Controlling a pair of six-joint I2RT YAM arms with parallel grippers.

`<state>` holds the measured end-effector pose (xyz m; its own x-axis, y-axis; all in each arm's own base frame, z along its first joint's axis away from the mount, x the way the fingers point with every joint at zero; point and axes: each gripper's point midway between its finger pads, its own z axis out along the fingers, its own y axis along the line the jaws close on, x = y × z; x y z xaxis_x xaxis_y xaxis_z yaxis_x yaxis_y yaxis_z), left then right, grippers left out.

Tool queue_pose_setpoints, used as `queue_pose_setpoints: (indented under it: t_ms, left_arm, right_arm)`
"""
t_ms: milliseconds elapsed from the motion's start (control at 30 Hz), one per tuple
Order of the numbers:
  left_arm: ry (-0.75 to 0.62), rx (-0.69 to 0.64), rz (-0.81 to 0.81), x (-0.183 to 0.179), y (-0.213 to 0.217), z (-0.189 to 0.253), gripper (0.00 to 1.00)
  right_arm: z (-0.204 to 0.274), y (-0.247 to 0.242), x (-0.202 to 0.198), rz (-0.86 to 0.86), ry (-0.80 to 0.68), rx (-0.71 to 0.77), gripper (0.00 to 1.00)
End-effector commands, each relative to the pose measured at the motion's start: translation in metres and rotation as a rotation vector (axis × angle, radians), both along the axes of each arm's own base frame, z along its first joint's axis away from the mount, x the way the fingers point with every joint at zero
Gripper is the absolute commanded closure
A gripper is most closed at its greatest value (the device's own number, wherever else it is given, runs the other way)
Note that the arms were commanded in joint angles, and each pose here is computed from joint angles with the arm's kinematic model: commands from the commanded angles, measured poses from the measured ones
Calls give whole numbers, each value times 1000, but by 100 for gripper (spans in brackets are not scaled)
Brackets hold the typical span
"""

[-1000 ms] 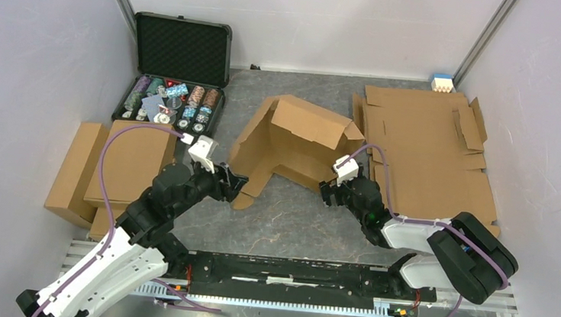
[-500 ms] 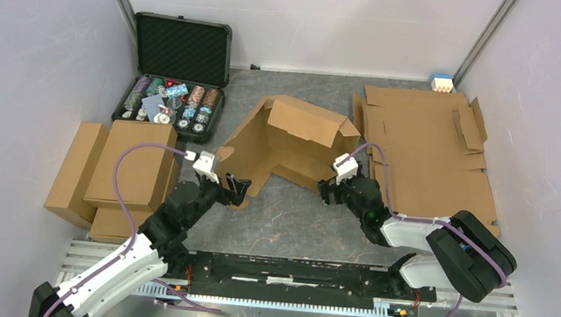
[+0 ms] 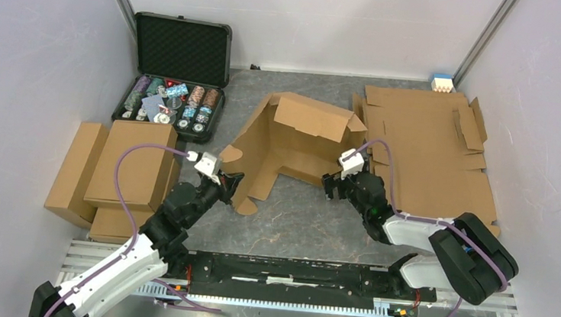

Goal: Fold the paper box

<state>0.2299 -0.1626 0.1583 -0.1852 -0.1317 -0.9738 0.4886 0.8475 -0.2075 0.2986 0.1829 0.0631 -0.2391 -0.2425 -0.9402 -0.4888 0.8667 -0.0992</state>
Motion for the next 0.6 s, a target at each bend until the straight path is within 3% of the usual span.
queue_pose_setpoints:
  t_ms: [0, 300, 567]
  left_arm:
    - [-16, -170, -143, -18, -25, 44, 97]
    - [45, -241, -287, -42, -43, 54, 96]
    - [85, -192, -236, -37, -36, 40, 96]
  right_arm:
    - [26, 9, 9, 12, -36, 83, 2]
    - [7, -10, -4, -28, 27, 46, 2]
    - [-28, -31, -19, -99, 179, -56, 2]
